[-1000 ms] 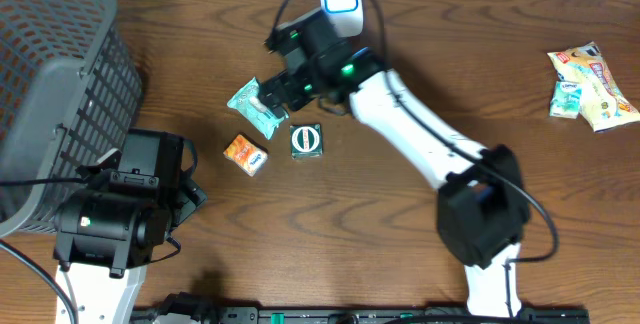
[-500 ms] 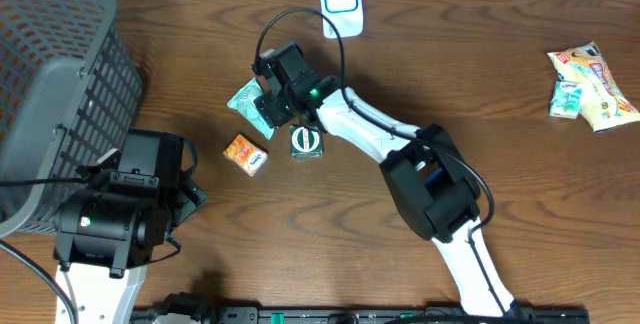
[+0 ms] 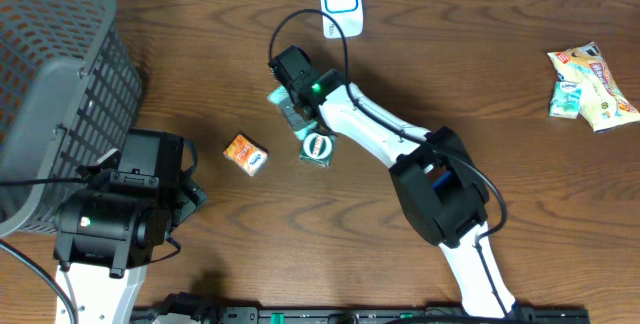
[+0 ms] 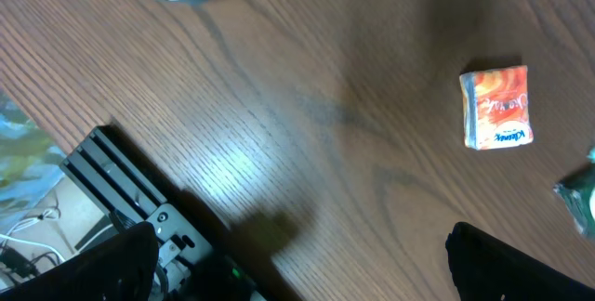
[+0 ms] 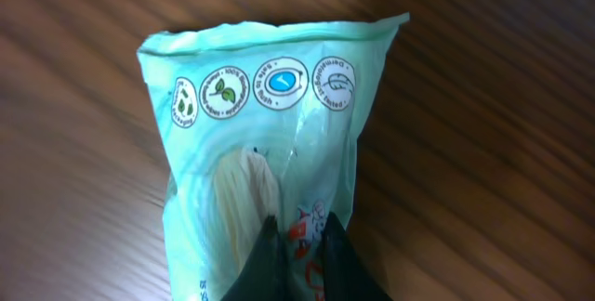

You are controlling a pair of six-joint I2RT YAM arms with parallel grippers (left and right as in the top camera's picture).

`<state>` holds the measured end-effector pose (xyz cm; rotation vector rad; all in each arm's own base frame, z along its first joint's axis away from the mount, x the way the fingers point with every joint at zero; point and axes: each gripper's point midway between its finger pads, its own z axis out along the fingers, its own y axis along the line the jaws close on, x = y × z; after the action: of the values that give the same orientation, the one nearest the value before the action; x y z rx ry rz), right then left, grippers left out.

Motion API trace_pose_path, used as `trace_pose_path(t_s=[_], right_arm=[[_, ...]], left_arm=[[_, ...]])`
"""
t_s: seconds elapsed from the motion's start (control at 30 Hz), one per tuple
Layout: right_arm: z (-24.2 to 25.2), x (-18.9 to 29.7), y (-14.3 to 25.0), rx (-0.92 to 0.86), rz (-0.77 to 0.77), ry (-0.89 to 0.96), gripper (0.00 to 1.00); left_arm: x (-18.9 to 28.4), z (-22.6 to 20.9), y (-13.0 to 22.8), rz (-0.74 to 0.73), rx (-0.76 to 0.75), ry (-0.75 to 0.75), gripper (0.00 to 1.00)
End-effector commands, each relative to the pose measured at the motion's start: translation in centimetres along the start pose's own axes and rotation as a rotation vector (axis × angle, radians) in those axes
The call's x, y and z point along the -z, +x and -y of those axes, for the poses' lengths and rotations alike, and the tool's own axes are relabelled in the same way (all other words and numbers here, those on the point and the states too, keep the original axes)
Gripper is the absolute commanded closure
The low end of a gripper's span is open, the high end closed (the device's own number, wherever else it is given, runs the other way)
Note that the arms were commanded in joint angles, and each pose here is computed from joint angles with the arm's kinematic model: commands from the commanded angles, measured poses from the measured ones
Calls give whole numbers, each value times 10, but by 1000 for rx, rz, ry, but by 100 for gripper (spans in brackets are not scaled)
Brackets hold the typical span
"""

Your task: Scan the item barcode

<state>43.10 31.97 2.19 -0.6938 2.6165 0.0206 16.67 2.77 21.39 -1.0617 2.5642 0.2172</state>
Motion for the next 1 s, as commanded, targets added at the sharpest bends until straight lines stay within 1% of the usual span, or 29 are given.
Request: trace_pose_path(t_s=[0.0,0.07,0.17,0.43,0.57,0.6,0.63,0.67,0.73,0.77,0.8,0.83,0.87,0.93,0.97], right_arm=[[57,28,2,-81,11,265,99],[72,44,6,-72,-7,336,99],[89,55,18,-61,-57,398,99],[113,61,62,-39,-254,425,99],[126,72,90,-20,-384,439,99],[128,74,97,-19,-417,435,96],[128,75,102,-20,-440,425,83],[127,77,108,-21,-468,410,78],[122,81,119,-22,-522,373,78],[119,82,123,-24,-540,353,73],[115,83,126,-27,-556,331,67],[111,83,128,-31,-567,309,55],[108,83,129,-35,-572,293,49],[105,82,131,-42,-579,272,49],[101,82,131,-47,-582,253,51]], left_arm=[[5,-1,-5,25,20,4,3],[5,-1,-5,25,20,4,2],[5,-1,-6,26,19,4,2],[5,-1,-6,26,19,4,3],[5,-1,-5,25,19,4,2],[5,-1,-5,25,20,4,2],[5,-1,-5,25,20,4,2],[5,-1,-6,26,20,4,2],[5,-1,-5,25,20,4,2],[5,-1,-6,26,19,4,2],[5,-1,-5,25,20,4,2],[5,-1,-6,26,20,4,2],[5,-1,-5,25,20,4,2],[5,-1,-5,25,20,4,2],[5,-1,-5,25,19,4,2]])
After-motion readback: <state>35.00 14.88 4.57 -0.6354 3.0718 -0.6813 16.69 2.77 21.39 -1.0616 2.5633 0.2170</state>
